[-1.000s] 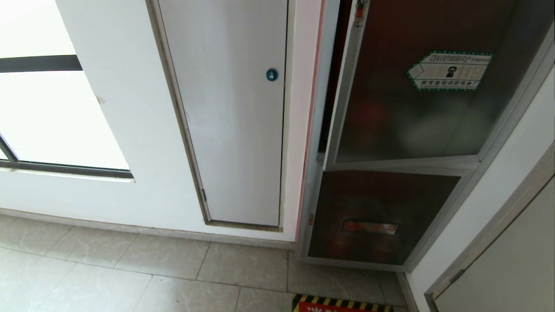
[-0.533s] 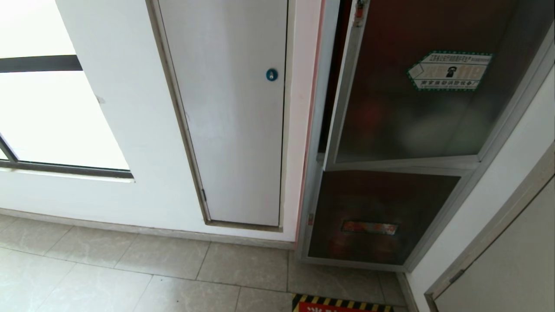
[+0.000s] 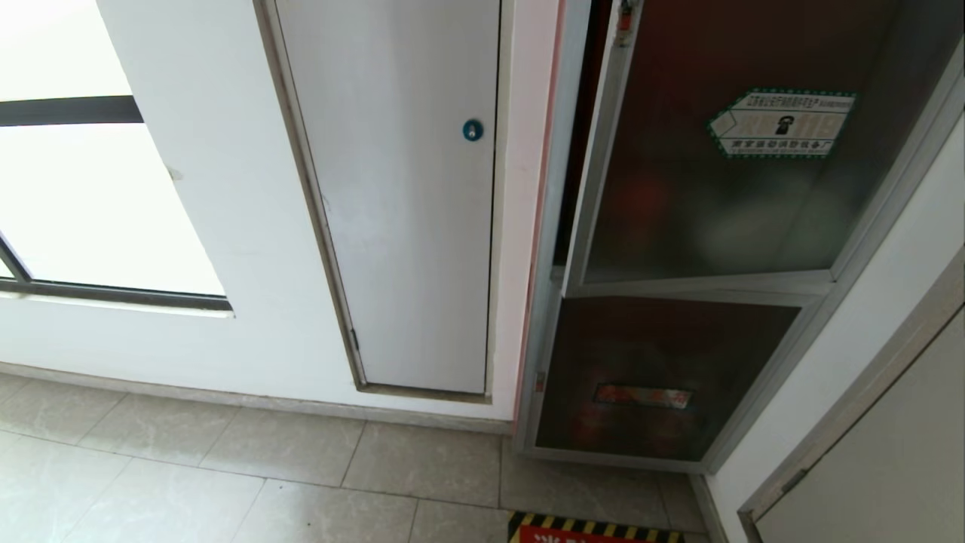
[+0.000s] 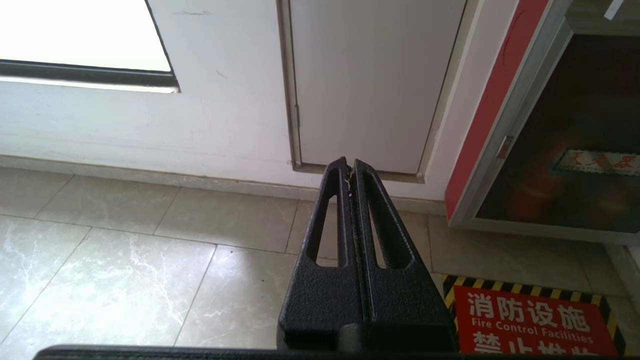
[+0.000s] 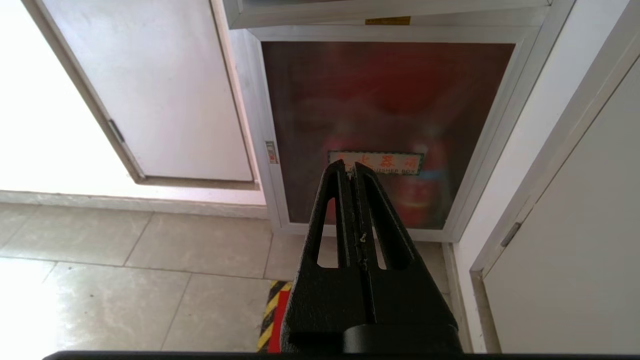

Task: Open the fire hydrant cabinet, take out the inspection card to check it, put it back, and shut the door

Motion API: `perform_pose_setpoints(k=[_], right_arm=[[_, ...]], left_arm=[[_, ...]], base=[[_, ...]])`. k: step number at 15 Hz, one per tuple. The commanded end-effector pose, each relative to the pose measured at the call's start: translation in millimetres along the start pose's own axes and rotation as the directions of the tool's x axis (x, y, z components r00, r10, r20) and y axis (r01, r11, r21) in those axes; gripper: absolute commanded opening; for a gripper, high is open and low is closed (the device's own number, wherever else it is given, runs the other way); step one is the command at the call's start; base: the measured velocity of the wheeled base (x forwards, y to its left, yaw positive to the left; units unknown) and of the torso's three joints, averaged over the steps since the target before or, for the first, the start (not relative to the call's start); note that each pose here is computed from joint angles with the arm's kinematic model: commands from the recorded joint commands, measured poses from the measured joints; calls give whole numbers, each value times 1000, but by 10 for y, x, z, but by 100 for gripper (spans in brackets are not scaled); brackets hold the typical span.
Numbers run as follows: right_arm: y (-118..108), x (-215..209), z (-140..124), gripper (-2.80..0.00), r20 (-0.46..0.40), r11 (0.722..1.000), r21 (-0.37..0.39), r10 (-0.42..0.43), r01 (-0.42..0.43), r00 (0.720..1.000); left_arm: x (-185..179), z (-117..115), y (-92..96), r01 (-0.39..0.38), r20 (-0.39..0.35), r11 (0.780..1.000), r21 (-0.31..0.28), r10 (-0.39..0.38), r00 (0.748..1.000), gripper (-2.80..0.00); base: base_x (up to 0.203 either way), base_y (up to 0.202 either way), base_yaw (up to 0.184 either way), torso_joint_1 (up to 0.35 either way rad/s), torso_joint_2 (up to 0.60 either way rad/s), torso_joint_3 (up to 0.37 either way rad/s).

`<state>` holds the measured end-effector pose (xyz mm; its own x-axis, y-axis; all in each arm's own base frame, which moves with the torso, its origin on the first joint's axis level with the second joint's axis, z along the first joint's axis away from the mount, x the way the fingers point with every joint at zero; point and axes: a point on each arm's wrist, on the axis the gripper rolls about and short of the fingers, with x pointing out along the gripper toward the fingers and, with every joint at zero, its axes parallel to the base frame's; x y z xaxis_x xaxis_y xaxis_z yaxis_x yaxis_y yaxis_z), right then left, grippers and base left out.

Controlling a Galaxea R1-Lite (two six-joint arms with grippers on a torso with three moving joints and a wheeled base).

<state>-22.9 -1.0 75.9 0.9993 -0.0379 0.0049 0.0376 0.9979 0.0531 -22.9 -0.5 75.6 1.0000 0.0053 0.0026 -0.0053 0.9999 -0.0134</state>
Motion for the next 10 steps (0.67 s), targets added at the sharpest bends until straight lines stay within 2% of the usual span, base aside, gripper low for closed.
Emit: perform_pose_setpoints(k=[1, 10], right_arm=[[0, 1, 5, -280, 0, 1000, 20, -1, 1, 1000], [0, 2, 1, -280, -2, 1000, 21, -1, 1, 1000]], left_arm=[[1, 0, 0, -1, -1, 1000, 0, 1, 1000, -280], [1, 1, 0, -1, 0, 1000, 1, 1, 1000, -280]], base=[[0, 0, 0, 0, 0, 0], [0, 0, 0, 0, 0, 0]])
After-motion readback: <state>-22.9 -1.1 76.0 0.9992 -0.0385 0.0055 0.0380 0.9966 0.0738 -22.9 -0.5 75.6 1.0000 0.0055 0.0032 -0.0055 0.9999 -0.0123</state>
